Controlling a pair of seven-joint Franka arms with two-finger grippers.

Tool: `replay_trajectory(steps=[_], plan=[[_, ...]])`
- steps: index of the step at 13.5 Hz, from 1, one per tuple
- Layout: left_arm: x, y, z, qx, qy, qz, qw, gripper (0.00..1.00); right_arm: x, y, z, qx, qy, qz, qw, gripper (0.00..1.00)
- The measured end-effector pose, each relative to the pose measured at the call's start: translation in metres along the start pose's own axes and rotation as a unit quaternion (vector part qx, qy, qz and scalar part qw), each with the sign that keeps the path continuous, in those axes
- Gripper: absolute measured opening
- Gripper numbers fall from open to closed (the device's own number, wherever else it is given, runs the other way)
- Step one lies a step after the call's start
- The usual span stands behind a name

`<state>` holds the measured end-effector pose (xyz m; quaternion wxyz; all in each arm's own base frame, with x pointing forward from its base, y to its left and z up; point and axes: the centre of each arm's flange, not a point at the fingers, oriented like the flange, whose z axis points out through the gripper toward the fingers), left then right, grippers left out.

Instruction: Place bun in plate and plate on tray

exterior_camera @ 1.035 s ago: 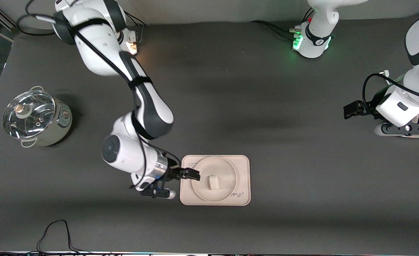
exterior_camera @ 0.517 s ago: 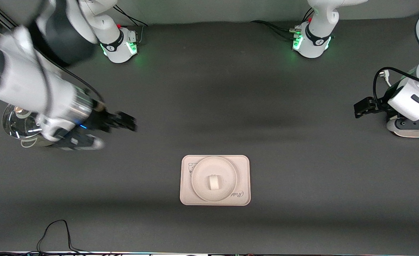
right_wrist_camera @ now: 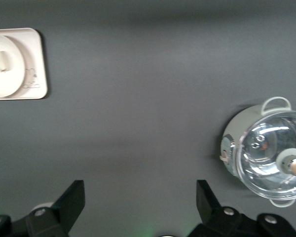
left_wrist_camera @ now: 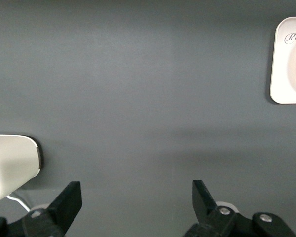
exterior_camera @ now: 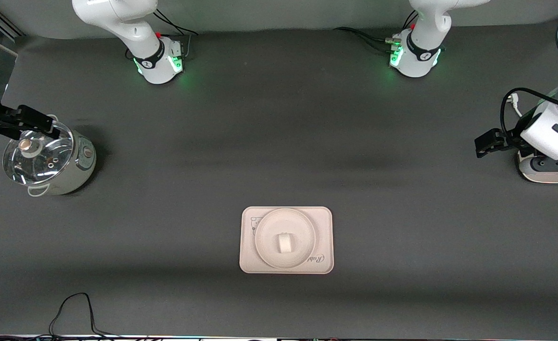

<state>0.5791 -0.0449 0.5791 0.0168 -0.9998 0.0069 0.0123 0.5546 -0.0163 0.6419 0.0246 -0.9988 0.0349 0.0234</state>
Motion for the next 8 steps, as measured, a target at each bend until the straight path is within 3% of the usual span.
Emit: replay_trajectory(steps=[3, 8], plan=[[-0.0002, -0.0010, 0.0003, 0.000, -0.002, -0.001, 1.000, 1.00, 0.0002, 0.0066, 0.0011, -0.016, -0.001, 0.003, 1.000, 1.00], [-0.0003, -0.0045, 0.0001, 0.001, -0.003, -0.003, 1.000, 1.00, 0.0002, 0.0033, 0.0025, -0.018, -0.002, -0.001, 1.000, 1.00]])
